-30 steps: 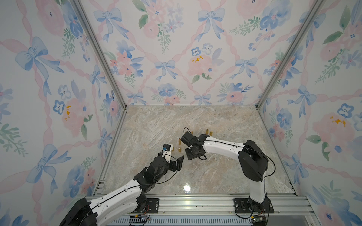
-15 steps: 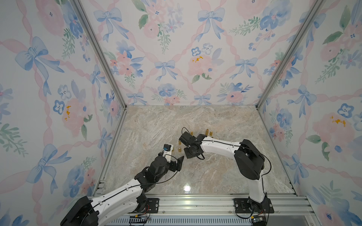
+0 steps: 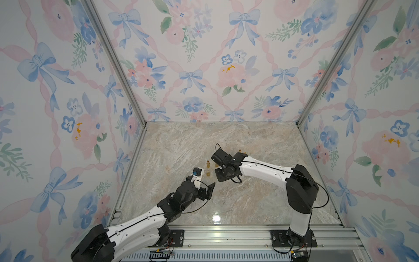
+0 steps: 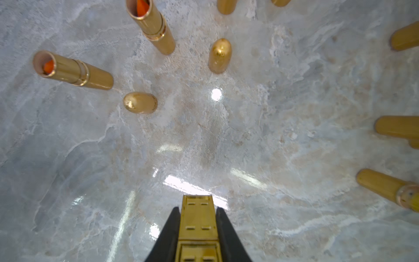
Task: Open the lipstick cap
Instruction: Pick up the lipstick at the center of the board.
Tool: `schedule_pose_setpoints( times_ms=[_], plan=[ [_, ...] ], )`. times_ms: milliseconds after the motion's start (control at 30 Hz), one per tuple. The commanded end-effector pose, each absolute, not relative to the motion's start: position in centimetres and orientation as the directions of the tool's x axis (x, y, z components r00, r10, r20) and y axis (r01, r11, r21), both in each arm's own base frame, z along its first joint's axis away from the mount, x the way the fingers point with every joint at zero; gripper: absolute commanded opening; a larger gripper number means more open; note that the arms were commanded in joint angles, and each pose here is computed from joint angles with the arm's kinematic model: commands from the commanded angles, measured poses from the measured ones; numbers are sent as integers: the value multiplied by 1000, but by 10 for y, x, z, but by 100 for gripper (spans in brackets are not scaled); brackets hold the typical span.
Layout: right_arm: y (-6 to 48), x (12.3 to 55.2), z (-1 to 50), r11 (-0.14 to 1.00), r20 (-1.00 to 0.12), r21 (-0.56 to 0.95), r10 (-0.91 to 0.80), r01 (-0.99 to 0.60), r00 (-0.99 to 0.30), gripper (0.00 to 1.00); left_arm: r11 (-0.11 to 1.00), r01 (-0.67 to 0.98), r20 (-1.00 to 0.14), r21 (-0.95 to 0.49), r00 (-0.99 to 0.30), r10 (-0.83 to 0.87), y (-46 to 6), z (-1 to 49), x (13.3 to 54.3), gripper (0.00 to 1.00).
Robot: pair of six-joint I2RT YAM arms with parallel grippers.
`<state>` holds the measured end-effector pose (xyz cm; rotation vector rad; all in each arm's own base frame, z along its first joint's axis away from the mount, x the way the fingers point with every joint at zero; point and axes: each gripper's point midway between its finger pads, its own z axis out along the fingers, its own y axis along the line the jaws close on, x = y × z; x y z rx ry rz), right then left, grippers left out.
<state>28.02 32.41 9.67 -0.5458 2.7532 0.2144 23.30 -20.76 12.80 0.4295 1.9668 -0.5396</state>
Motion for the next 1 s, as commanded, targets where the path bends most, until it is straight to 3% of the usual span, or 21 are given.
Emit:
schedule_pose_setpoints(
  times_ms=[0,200,600,967],
  plan=[
    [306,263,113,908,-290,129,-350,-399,-891,27,776,611,-926,-154,-363,101,-230,143,226,98],
    [302,240,143,866,-238,255,-374,-430,-896,27,668,739,-940,-82,-280,195,-263,136,209,96],
    [302,206,161,813,-172,411,-376,-413,-911,27,596,803,-969,-7,-153,195,-292,146,213,60],
    [311,205,157,800,-158,468,-341,-375,-926,27,536,844,-982,-7,-107,155,-302,160,204,47]
  ],
)
